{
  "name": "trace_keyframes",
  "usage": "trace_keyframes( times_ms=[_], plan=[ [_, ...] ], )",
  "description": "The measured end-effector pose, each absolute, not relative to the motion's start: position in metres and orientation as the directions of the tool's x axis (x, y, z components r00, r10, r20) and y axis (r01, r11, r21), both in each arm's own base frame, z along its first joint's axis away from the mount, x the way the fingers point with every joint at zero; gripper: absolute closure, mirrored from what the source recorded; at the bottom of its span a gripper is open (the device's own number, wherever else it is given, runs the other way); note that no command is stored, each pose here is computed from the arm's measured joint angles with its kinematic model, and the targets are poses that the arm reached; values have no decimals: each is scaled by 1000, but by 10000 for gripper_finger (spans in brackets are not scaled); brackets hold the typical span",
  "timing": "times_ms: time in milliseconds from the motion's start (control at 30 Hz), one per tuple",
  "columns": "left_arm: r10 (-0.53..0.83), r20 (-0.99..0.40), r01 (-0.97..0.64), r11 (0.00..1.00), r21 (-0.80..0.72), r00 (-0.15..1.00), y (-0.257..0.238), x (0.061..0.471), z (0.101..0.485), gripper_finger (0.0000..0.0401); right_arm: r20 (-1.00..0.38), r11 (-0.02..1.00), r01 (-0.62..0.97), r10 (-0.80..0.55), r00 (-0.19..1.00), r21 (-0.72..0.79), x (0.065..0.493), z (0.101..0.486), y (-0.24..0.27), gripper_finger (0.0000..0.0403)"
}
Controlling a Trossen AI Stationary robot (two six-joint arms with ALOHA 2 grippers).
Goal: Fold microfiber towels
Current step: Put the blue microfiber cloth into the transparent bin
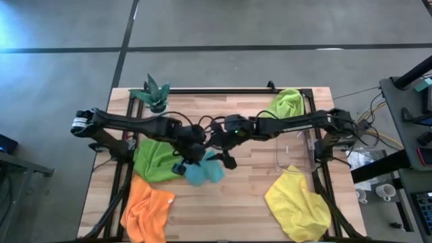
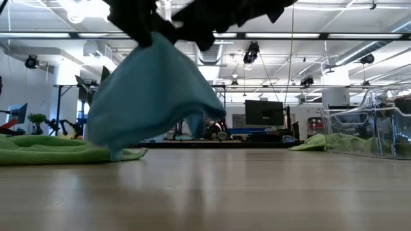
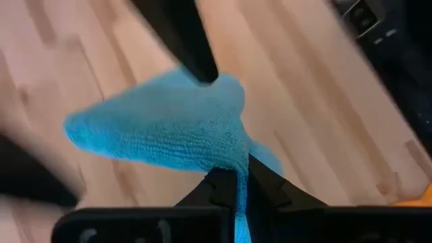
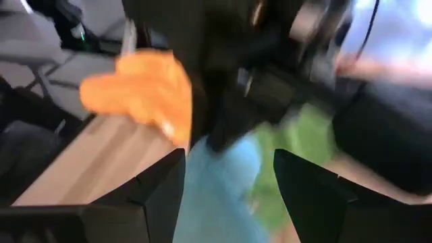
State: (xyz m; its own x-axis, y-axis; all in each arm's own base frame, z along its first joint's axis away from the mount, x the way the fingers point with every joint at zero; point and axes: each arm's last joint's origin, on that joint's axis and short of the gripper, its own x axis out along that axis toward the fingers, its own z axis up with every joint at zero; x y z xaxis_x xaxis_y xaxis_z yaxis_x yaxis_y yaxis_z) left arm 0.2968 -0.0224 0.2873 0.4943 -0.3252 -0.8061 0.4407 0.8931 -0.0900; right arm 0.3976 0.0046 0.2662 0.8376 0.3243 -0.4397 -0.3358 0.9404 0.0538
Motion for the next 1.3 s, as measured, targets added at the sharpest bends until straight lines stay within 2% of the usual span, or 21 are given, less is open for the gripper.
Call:
trace_keyframes(
  times_ms=[267, 367, 533, 767, 933, 1100, 1200, 1300],
  plan=[
    [-308, -848, 428, 897, -108, 432, -29, 305, 268, 401, -578, 939, -329, 324, 749, 100, 400, 248, 4, 179],
    [-245, -856, 438, 898, -25, 455, -37, 301, 272, 401, -574, 933, -355, 324, 752, 61, 398, 244, 5, 179],
    [-159, -839, 450, 886, 112, 521, -47, 296, 281, 401, -487, 925, -379, 323, 812, -19, 405, 248, 5, 179],
    [-100, -838, 451, 874, 184, 536, -54, 293, 282, 401, -551, 894, -441, 411, 726, 85, 414, 211, 7, 179],
    [-60, -831, 432, 873, 224, 553, -53, 291, 285, 401, -552, 892, -438, 421, 719, 110, 416, 208, 7, 186],
    [-59, -830, 434, 872, 228, 555, -53, 291, 286, 401, -549, 918, -379, 376, 747, 114, 414, 215, 5, 237],
    [-54, -830, 430, 873, 231, 555, -53, 291, 286, 401, -564, 922, -367, 369, 739, 121, 412, 218, 4, 300],
    [-31, -830, 413, 877, 244, 557, -51, 291, 285, 401, -643, 933, -332, 340, 686, 138, 409, 219, 2, 373]
  ],
)
